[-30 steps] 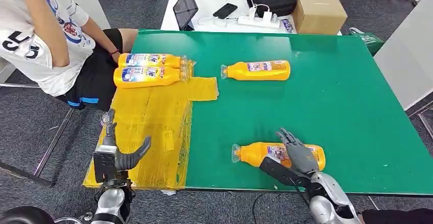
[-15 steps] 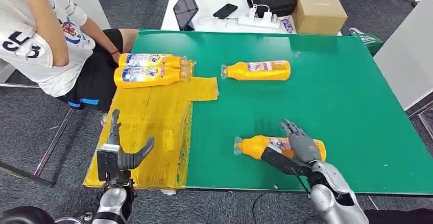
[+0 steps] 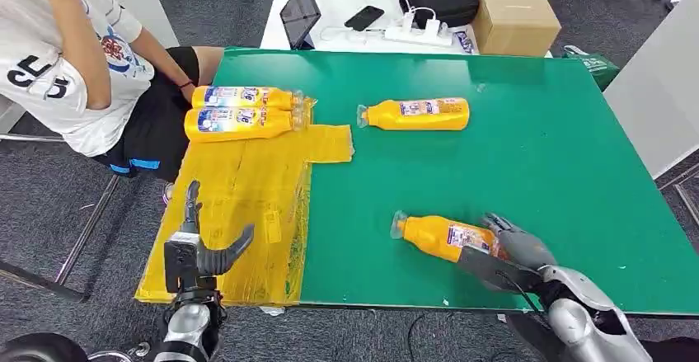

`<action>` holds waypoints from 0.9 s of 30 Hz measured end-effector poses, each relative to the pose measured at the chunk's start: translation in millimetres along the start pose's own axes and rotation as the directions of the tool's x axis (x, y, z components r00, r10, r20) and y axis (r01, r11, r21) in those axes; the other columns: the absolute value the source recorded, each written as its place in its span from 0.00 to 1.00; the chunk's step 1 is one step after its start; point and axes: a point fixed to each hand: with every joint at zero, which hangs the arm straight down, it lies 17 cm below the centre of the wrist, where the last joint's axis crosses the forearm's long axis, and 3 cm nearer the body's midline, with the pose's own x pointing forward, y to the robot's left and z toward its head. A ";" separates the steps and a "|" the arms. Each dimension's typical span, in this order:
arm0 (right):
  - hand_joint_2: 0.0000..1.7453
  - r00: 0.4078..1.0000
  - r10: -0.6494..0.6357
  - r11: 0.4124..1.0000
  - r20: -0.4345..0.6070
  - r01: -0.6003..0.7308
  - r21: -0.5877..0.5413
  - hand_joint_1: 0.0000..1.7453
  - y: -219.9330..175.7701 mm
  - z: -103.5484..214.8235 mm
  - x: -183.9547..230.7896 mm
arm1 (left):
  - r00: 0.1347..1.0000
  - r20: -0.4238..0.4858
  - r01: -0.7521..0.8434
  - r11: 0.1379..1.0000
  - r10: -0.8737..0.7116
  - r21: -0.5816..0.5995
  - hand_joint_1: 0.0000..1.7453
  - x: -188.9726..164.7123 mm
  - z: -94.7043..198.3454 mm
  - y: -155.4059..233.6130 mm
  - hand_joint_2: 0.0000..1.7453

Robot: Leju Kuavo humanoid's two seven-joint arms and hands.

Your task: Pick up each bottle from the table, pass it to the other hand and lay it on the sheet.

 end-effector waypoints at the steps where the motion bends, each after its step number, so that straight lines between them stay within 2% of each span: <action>1: 1.00 1.000 0.005 1.000 -0.004 -0.005 0.011 0.00 0.6 3.4 -4.2 | 1.000 -0.001 -0.001 1.000 0.001 -0.003 0.00 -0.2 -0.6 -1.5 1.00; 10: 1.00 0.999 0.040 0.998 -0.033 -0.038 0.050 0.00 5.2 24.3 -24.8 | 1.000 -0.020 0.000 1.000 0.000 -0.016 0.00 -6.6 0.3 -6.9 1.00; 13: 1.00 0.998 0.047 0.997 -0.044 -0.044 0.065 0.35 8.3 27.1 -28.9 | 1.000 -0.023 -0.001 1.000 0.001 -0.021 0.00 -7.2 1.0 -8.7 1.00; 14: 1.00 0.998 0.050 0.997 -0.045 -0.046 0.069 0.67 9.5 27.4 -29.1 | 1.000 -0.024 -0.004 1.000 0.003 -0.026 0.00 -7.4 1.1 -9.9 1.00; 15: 1.00 0.998 0.053 0.996 -0.046 -0.050 0.069 0.85 10.3 26.7 -28.6 | 1.000 -0.024 -0.005 1.000 0.004 -0.029 0.00 -7.5 1.1 -10.8 1.00; 16: 1.00 0.997 0.063 0.996 -0.051 -0.059 0.061 0.94 10.2 25.1 -28.6 | 1.000 -0.024 -0.006 0.999 0.005 -0.033 0.00 -7.1 1.2 -12.7 1.00; 17: 1.00 0.996 0.074 0.996 -0.055 -0.072 0.048 0.98 10.1 22.0 -28.0 | 1.000 -0.024 -0.007 0.999 0.006 -0.039 0.00 -6.8 1.6 -15.2 1.00; 27: 1.00 0.998 0.043 0.997 -0.047 -0.046 -0.055 1.00 12.4 -9.6 -3.8 | 0.999 -0.041 -0.017 0.997 0.014 -0.070 0.00 -9.4 6.2 -29.0 1.00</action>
